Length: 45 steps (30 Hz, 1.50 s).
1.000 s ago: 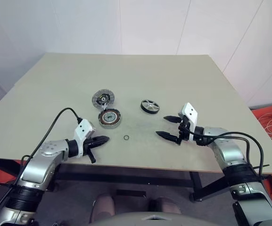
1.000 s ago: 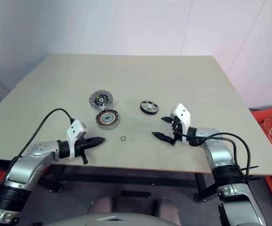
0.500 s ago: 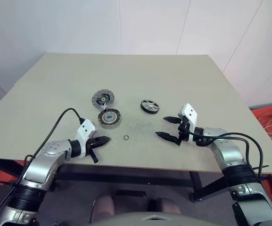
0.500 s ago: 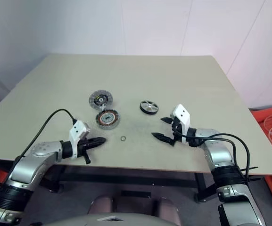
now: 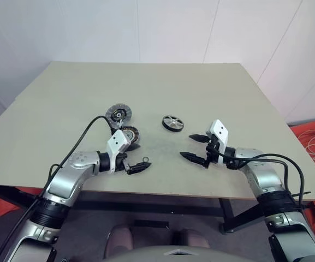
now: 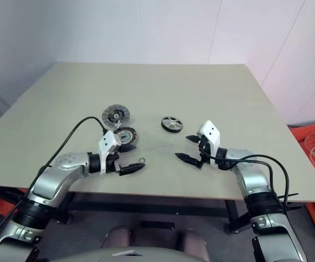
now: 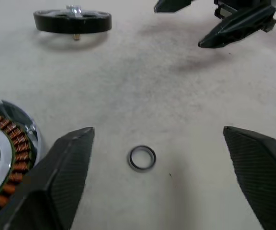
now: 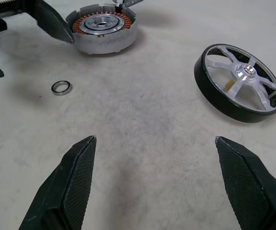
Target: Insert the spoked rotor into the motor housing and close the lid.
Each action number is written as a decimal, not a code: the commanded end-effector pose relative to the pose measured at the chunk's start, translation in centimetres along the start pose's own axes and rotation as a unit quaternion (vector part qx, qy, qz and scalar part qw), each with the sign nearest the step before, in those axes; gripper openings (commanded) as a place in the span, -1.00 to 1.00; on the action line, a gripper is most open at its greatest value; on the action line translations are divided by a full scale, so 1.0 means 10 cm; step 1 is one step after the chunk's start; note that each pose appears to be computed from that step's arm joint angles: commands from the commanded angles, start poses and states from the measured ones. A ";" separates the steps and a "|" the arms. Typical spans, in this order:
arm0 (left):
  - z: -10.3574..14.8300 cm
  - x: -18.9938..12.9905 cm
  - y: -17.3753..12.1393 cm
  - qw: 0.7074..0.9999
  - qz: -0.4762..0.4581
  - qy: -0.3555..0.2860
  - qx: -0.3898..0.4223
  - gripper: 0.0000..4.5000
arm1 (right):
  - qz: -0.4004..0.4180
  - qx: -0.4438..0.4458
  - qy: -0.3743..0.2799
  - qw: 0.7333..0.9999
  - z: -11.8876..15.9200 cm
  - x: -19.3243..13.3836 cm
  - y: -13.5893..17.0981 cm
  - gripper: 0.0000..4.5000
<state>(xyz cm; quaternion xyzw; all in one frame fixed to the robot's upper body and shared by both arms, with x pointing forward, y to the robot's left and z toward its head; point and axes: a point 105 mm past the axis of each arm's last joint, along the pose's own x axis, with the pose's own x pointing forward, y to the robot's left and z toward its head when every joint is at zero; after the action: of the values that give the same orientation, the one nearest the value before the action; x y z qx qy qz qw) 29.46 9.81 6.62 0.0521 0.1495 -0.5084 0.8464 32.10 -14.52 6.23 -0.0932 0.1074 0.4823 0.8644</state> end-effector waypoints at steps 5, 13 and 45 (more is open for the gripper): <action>-0.08 0.13 0.15 0.998 0.011 0.013 0.053 0.96 | -0.011 -0.025 -0.031 0.999 0.17 0.02 0.01 1.00; -0.20 0.21 0.19 0.996 0.009 0.036 0.078 0.96 | -0.024 -0.027 -0.035 0.999 0.19 0.00 -0.02 1.00; -0.32 0.17 0.12 0.998 0.014 0.054 0.034 -0.69 | -0.018 -0.023 -0.036 0.999 0.22 0.00 -0.05 1.00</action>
<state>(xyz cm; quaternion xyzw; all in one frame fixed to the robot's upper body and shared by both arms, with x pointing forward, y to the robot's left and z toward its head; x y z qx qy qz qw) 31.33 9.57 3.39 0.1091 0.1640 -0.4882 0.8502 32.23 -14.25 6.42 -0.0906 0.0979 0.4712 0.8719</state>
